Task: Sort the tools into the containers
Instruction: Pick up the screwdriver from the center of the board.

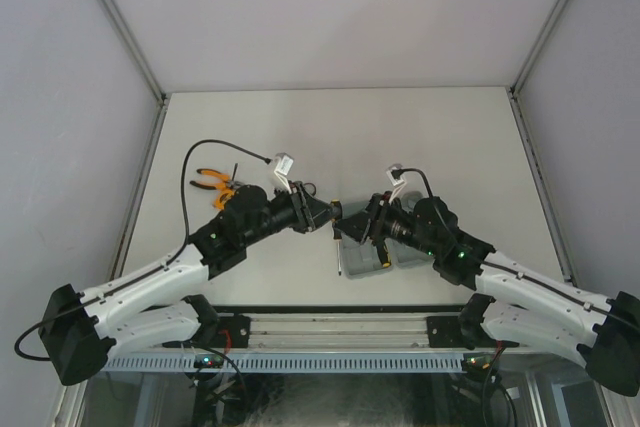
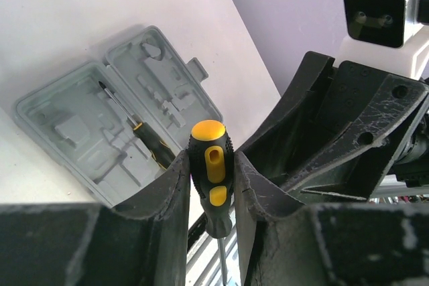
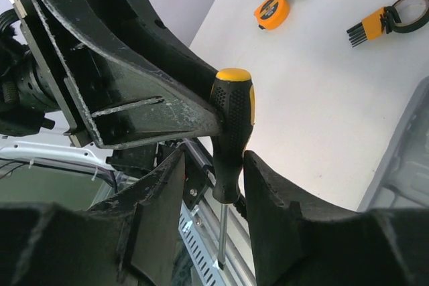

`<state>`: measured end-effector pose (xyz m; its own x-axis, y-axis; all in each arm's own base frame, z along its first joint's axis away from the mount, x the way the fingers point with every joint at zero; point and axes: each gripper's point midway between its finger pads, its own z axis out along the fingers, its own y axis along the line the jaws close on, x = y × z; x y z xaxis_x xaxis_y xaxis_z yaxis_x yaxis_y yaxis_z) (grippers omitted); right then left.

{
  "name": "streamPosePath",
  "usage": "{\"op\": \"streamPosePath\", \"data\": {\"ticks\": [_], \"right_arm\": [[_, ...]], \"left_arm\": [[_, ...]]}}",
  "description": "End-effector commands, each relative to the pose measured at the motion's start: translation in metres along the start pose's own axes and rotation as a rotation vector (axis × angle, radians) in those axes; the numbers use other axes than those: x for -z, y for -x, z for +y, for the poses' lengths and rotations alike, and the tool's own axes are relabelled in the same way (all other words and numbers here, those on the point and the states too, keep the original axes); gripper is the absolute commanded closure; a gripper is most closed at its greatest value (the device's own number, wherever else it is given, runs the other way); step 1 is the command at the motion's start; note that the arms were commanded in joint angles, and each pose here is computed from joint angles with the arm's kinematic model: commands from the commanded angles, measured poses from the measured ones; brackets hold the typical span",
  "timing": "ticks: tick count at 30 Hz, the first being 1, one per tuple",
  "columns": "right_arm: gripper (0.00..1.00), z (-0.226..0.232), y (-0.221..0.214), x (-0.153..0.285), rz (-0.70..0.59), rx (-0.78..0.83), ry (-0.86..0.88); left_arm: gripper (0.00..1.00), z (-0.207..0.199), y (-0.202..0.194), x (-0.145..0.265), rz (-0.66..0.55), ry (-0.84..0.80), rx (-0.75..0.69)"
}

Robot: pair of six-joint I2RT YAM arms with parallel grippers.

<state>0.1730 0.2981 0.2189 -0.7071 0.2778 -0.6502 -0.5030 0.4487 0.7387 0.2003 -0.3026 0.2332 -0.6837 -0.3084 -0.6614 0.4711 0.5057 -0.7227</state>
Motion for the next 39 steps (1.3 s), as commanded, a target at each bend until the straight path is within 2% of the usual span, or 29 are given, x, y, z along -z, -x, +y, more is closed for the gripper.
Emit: {"op": "streamPosePath", "data": {"ticks": [1, 11, 20, 25, 26, 29, 32, 34, 39], "right_arm": [[0.60, 0.006, 0.009, 0.003, -0.040, 0.013, 0.002], [0.61, 0.003, 0.013, 0.002, -0.059, 0.014, -0.013], [0.65, 0.014, 0.009, -0.005, -0.030, 0.002, 0.056], [0.77, 0.015, 0.010, -0.005, -0.034, -0.001, 0.057], [0.80, 0.013, 0.010, -0.004, -0.037, -0.004, 0.044], [0.89, 0.007, 0.012, 0.000, -0.051, -0.006, 0.011], [0.96, 0.003, 0.013, 0.003, -0.060, -0.006, -0.017], [0.98, -0.001, 0.014, 0.005, -0.068, -0.007, -0.041], [1.00, -0.016, 0.015, 0.014, -0.086, -0.007, -0.121]], "left_arm": [[1.00, -0.033, 0.021, 0.006, -0.067, -0.100, 0.006], [1.00, -0.039, 0.021, 0.009, -0.063, -0.121, 0.012], [1.00, -0.040, 0.018, 0.010, -0.055, -0.130, 0.021], [0.99, -0.039, 0.018, 0.011, -0.063, -0.136, 0.031], [0.98, -0.038, 0.017, 0.010, -0.062, -0.132, 0.031], [0.84, -0.037, 0.018, 0.012, -0.070, -0.127, 0.026], [0.65, -0.033, 0.020, 0.016, -0.089, -0.109, 0.023], [0.56, -0.030, 0.023, 0.020, -0.105, -0.092, 0.016], [0.47, -0.023, 0.030, 0.031, -0.140, -0.039, -0.022]]}}
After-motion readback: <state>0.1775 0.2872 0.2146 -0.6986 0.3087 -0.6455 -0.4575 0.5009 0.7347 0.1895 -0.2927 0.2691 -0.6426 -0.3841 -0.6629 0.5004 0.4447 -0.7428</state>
